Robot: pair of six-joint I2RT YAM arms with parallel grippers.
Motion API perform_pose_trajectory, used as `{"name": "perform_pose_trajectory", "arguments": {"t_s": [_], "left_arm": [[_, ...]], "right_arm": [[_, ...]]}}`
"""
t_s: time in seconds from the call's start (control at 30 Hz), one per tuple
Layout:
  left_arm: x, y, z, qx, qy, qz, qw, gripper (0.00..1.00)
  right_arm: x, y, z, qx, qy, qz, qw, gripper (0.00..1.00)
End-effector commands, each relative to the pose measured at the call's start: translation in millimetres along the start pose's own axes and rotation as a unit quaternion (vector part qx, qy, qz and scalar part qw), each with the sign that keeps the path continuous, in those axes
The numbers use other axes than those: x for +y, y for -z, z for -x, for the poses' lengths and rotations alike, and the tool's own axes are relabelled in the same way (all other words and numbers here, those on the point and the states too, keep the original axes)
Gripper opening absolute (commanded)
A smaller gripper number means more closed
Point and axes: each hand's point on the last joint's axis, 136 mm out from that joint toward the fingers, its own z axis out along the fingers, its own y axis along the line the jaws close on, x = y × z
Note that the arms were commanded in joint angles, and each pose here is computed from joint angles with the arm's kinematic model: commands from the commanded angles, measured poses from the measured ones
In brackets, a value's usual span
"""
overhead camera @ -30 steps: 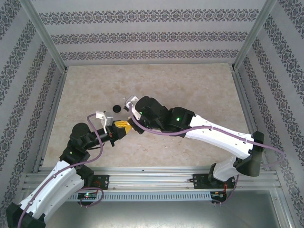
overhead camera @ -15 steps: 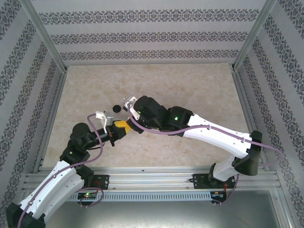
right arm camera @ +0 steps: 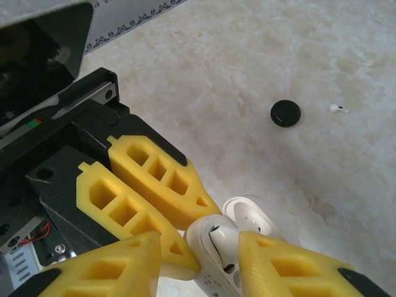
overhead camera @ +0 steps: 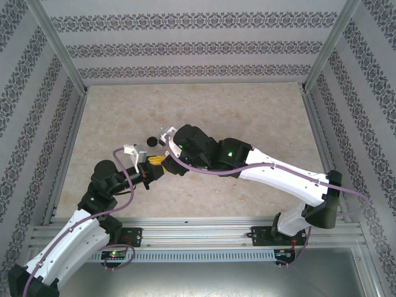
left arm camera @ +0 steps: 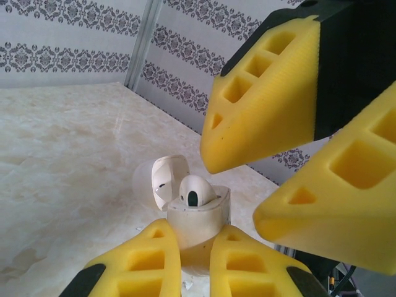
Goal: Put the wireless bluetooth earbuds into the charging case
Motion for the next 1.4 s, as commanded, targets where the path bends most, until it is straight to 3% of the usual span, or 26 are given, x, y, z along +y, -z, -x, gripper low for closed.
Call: {"name": "perform_pose_trajectory", "arguments": {"t_s": [0.0,0.27,0.5,0.7,1.13,1.37], "left_arm": [[-3.1,3.5,14.4,-0.023,-0.009,0.001,1.0,0.03],[6.0,3.4,11.2,-0.023,0.007,0.023,0.999,0.03],[18.9,4.2,5.0,-0.014,0.028,0.058,0.998,0.02],[36.5,7.8,-2.0,0.011,0.031,0.107,0.994,0.02],[69.3,18.8,-10.4,0.044,0.045,0.174,0.983,0.01],[75.4,22.9,-11.2,0.046,0.042,0.185,0.981,0.01]], "right_arm": [[4.1,17.6,21.1,-0.031,-0.014,0.005,0.999,0.4],[-24.0,41.6,54.2,-0.085,-0.081,-0.018,0.993,0.42],[-86.7,31.7,44.3,-0.067,-0.205,-0.069,0.974,0.44],[-120.0,-4.5,30.7,-0.029,-0.252,-0.09,0.963,0.43],[-166.4,-125.4,20.3,0.05,-0.301,-0.083,0.949,0.43],[-165.8,-162.1,27.4,0.07,-0.331,-0.023,0.941,0.41]]}}
